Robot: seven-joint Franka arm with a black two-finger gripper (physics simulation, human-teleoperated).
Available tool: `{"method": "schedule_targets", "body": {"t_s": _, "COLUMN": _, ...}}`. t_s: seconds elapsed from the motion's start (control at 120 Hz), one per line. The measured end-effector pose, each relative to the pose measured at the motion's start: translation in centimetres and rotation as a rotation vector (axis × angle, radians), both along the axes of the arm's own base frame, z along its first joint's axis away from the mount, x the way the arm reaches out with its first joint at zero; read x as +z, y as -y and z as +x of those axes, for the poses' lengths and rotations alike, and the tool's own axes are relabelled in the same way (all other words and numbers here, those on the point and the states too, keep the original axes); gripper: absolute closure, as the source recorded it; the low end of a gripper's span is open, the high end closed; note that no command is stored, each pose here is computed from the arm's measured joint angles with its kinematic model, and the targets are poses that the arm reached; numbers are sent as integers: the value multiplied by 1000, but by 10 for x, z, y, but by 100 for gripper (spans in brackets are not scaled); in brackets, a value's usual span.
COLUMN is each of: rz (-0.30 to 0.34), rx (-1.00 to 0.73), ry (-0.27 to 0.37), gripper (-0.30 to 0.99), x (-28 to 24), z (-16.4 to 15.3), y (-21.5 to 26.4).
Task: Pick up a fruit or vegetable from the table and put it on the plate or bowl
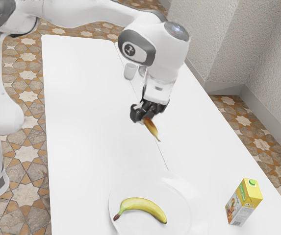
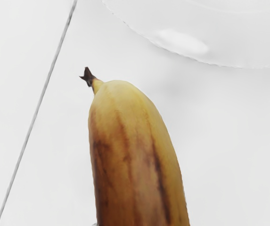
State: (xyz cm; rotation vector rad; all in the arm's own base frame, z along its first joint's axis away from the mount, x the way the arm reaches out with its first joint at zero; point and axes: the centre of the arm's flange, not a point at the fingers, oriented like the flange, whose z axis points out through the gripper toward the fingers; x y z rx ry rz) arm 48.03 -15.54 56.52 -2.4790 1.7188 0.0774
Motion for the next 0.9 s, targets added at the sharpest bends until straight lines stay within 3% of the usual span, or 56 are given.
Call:
{"method": "schedule_targets", "body": {"t_s": 0.058, "rz": 25, "rx": -203, "ry": -20, "gripper": 58, "x": -5, "z": -54, "y": 101}}
{"method": "schedule_targets", "body": {"t_s": 0.117, "rz": 55, "rx": -337, "ry": -56, "gripper": 59, "x": -22, "z": -97, "y": 167}}
{"method": "schedule_targets", "body": {"t_s": 0.183, "rz": 89, "rx": -395, "ry": -101, "gripper": 61, "x": -48, "z": -118, "y": 204}}
{"method": "schedule_targets", "body": {"t_s": 0.267, "rz": 113, "rx": -387, "ry": -124, "gripper": 60, "x": -64, "z": -122, "y": 215}}
{"method": "schedule_targets", "body": {"t_s": 0.483, "rz": 86, "rx": -314, "ry": -105, "gripper": 60, "x": -53, "z": -96, "y": 228}}
{"method": "schedule_targets", "body": {"t_s": 0.583, "rz": 65, "rx": -266, "ry": -86, "gripper": 58, "x": -44, "z": -67, "y": 228}}
{"method": "schedule_targets", "body": {"t_s": 0.783, "rz": 82, "rx": -202, "ry": -143, "gripper": 57, "x": -91, "z": -8, "y": 217}}
{"method": "schedule_targets", "body": {"t_s": 0.9, "rz": 77, "rx": -215, "ry": -159, "gripper": 56, "x": -104, "z": 0, "y": 215}}
